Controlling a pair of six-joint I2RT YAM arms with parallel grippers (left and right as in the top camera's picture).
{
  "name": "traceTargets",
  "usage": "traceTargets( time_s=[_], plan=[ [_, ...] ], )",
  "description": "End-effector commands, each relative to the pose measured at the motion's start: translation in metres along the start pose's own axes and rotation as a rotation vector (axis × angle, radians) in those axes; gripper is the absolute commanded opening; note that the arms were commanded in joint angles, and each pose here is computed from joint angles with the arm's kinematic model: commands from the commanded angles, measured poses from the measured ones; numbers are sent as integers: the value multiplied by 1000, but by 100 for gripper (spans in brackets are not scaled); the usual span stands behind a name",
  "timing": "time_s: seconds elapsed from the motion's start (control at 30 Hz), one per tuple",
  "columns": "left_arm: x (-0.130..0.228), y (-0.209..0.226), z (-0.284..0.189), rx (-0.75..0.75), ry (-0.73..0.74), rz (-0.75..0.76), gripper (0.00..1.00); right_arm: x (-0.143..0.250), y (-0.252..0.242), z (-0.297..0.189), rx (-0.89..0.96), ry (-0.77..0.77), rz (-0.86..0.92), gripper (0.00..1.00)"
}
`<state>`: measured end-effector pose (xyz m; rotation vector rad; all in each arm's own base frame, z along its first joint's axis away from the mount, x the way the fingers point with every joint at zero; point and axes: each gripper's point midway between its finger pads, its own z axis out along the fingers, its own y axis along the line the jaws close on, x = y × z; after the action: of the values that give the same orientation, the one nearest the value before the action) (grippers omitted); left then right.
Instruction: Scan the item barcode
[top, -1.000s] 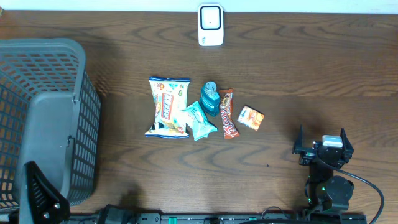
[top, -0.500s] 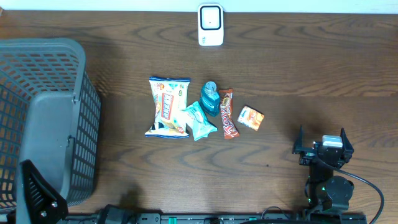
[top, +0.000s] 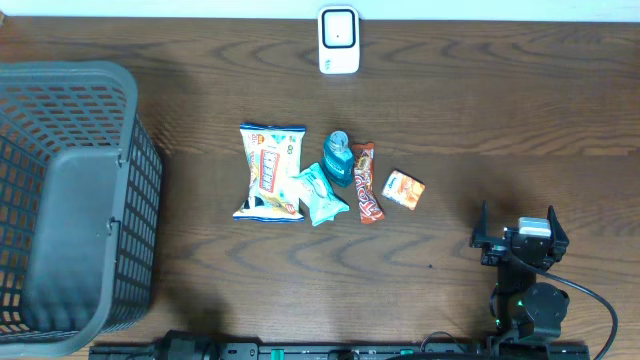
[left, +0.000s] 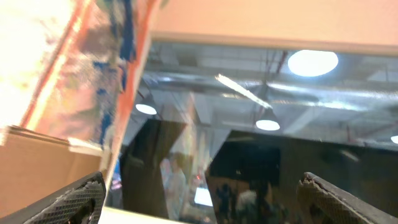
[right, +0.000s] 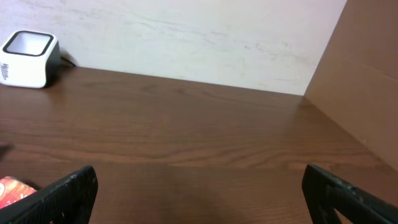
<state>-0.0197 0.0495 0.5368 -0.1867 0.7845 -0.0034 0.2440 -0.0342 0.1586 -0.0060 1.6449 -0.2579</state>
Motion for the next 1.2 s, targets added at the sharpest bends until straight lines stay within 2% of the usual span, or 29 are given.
traceTargets(
  time_s=[0.0,0.23,0.5,0.87,1.0,1.17],
  plan=[
    [3,1,-2,-29,-2,7,98,1,-2,0,11,2,-7,99],
    [9,0,1,-36,-1,-72,98,1,-2,0,11,2,-7,99],
    [7,0,2,-34,-22,-81,98,1,-2,0,11,2,-7,99],
    [56,-5,22,-35,-2,-75,98,-1,2,0,-14,-5,5,99],
    [66,-6,24,-36,9,-72,98,-3,26,-2,-157,-12,136,99],
    [75,-6,26,-36,39,7,98,-7,38,-5,-230,19,524,99]
  ],
)
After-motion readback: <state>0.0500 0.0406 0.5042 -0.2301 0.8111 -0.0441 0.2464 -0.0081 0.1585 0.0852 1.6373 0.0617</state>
